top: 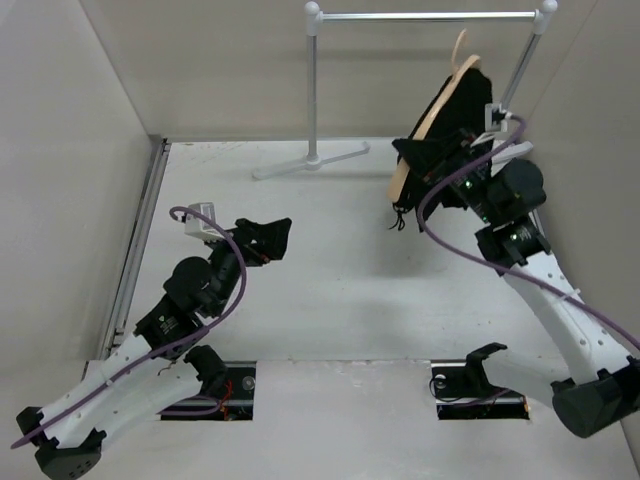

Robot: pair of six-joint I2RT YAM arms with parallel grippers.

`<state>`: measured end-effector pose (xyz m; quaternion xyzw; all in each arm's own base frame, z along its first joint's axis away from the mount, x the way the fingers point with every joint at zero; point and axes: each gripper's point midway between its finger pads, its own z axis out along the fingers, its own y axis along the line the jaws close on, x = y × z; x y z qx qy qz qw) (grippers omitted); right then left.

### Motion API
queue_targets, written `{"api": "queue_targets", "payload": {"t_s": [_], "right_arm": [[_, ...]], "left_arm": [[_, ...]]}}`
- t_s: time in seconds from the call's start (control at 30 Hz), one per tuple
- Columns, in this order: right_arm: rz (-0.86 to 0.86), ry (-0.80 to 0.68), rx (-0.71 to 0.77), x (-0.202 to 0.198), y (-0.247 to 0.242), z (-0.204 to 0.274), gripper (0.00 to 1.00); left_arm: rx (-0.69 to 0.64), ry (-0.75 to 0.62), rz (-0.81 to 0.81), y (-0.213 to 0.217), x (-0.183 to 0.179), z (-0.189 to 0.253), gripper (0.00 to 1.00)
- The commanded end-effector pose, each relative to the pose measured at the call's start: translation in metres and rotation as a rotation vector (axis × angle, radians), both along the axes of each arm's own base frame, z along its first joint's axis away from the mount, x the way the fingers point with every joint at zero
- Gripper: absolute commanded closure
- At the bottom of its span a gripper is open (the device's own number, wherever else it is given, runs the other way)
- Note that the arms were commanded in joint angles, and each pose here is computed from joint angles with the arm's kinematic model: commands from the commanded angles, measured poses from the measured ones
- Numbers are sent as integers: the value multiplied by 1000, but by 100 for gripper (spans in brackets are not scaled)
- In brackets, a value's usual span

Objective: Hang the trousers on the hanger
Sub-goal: Hang the hanger with trousers onto the clothesline

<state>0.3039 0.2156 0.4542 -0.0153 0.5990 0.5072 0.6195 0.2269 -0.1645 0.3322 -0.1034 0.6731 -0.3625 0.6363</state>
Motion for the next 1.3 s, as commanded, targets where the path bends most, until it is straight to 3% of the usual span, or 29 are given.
{"api": "queue_targets", "payload": {"t_s": [0.0,0.33,0.6,0.93,1.27], "right_arm": [[67,-172,26,4,-4,61,96],[117,-112,42,89,-13,59,97],[130,-158,37,101,-17,65,97],[128,-242,27,68,-22,87,97],[96,-156,49,128,-52,78,97]], "left_arm": [[66,57,1,3,1,-27,0],[99,108,11,9,16,-49,0],[116,171,5,7,25,-76,0],[114,190,-9,4,28,-88,0],[102,180,2,6,30,-80,0]]}}
